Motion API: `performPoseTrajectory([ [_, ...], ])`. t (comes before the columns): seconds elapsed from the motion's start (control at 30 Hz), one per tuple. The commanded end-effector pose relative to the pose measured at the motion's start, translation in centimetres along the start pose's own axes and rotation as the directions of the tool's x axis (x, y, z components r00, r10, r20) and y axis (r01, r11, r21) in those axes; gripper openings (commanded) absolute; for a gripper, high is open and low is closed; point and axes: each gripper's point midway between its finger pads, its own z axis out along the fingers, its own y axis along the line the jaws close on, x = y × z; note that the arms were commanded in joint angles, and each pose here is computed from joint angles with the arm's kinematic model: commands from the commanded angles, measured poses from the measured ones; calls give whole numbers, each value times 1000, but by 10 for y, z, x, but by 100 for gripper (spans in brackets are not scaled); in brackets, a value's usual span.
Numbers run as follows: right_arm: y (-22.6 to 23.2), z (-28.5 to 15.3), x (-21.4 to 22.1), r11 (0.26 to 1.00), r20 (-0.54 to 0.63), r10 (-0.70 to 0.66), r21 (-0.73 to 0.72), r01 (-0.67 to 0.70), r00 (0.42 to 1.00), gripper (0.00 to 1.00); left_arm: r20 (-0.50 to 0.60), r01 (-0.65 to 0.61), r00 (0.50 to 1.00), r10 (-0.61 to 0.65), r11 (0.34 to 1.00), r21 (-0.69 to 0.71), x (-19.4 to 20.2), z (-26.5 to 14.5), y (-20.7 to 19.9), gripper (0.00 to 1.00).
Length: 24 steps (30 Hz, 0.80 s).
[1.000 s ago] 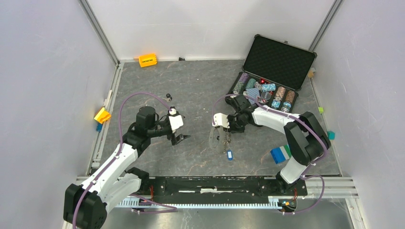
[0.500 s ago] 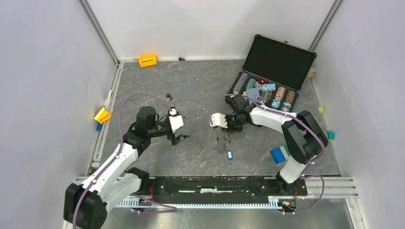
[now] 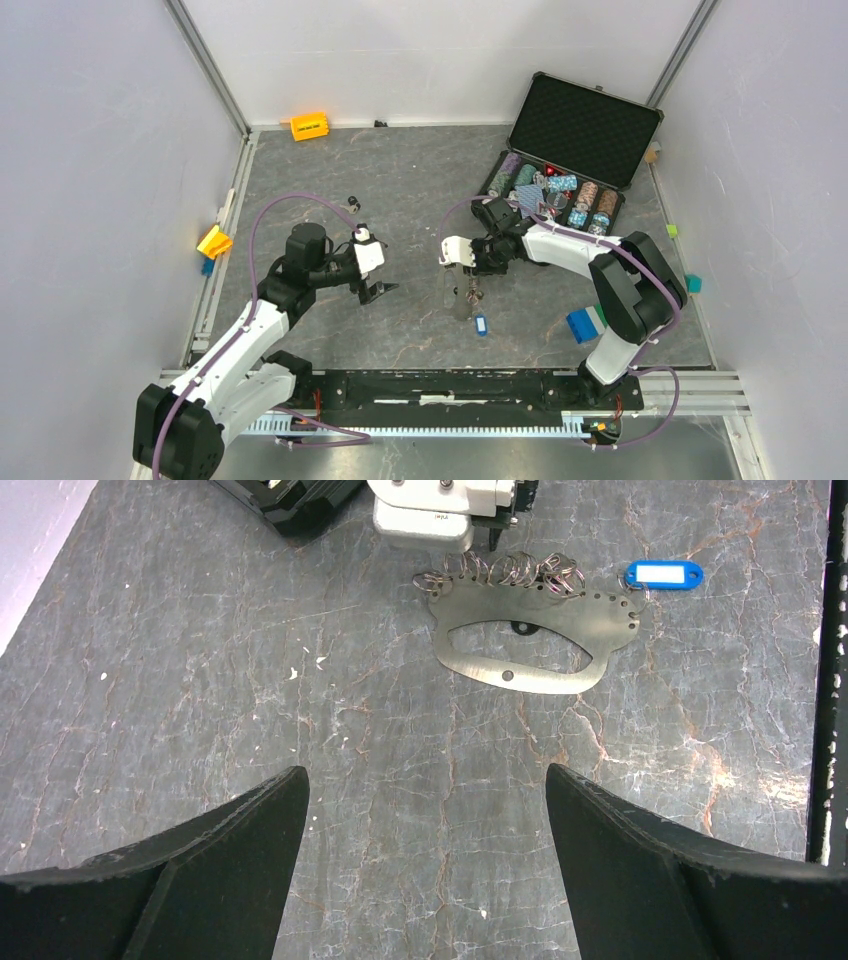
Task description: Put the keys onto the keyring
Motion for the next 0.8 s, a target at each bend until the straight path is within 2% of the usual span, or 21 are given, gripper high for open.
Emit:
performPoseTrajectory([
  [0.0,-21,-7,-16,997,34,-39,63,37,999,34,13,-39,999,39,999,15,-3,0,-1,95],
  [0.33,-25,-3,-30,999,88,-39,32,36,995,34,11,-39,999,39,999,15,-2,0,-2,95],
  [0.63,-10,3,-31,998,105,-50,-35,54,993,32,11,-44,999,44,999,16,-2,0,-2,95],
  [0.7,-8,4,-30,997,104,-53,-41,58,993,27,10,-43,999,43,999,16,-1,0,-2,95],
  [0.77,-8,2,-32,997,104,-56,-43,61,993,17,11,-44,999,44,999,16,-2,0,-2,95],
])
